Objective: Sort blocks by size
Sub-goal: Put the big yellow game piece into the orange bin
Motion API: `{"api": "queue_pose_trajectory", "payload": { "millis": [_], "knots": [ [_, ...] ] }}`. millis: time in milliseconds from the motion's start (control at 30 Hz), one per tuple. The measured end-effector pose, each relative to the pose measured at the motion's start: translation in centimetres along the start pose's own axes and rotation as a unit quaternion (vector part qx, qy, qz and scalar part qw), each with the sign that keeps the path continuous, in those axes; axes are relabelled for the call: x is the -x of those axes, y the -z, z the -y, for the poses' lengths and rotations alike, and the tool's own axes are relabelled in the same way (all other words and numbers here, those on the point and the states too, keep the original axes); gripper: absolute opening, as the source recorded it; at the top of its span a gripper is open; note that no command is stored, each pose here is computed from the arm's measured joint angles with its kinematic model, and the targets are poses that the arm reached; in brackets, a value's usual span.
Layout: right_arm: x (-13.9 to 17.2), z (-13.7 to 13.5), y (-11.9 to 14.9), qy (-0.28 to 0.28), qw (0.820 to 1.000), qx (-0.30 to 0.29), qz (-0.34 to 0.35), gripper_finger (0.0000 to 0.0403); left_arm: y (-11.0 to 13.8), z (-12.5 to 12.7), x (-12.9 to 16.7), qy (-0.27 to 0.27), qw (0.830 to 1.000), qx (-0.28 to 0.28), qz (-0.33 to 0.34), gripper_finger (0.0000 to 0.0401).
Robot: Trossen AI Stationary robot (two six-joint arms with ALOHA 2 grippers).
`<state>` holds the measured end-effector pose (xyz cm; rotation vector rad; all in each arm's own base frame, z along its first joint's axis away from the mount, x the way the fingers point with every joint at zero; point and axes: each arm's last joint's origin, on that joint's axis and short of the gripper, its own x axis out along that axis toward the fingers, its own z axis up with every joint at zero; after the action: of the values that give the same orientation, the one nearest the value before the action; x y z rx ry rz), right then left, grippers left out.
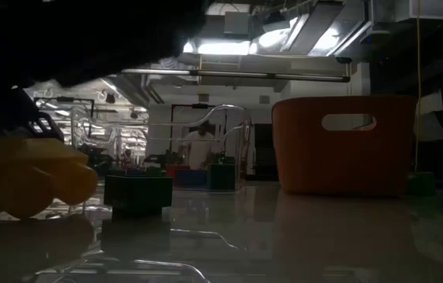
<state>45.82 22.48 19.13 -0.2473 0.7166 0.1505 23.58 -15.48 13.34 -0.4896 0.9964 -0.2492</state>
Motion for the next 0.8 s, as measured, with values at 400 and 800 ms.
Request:
{"api": "queue_pose_trajectory", "payload": {
  "millis": [400,800],
  "knots": [
    [11.2,-1.0,-2.2,0.035,0.998,0.038,-0.043,0.0154,-3.2,2.3,1.8,0.083,0.99,-0.049,0.102,0.0006],
    [18.3,-2.5,-0.4,0.105,0.988,-0.031,-0.109,0.0154,-11.7,-0.7,5.3,0.021,0.919,-0.217,0.328,0.0009]
  ]
}}
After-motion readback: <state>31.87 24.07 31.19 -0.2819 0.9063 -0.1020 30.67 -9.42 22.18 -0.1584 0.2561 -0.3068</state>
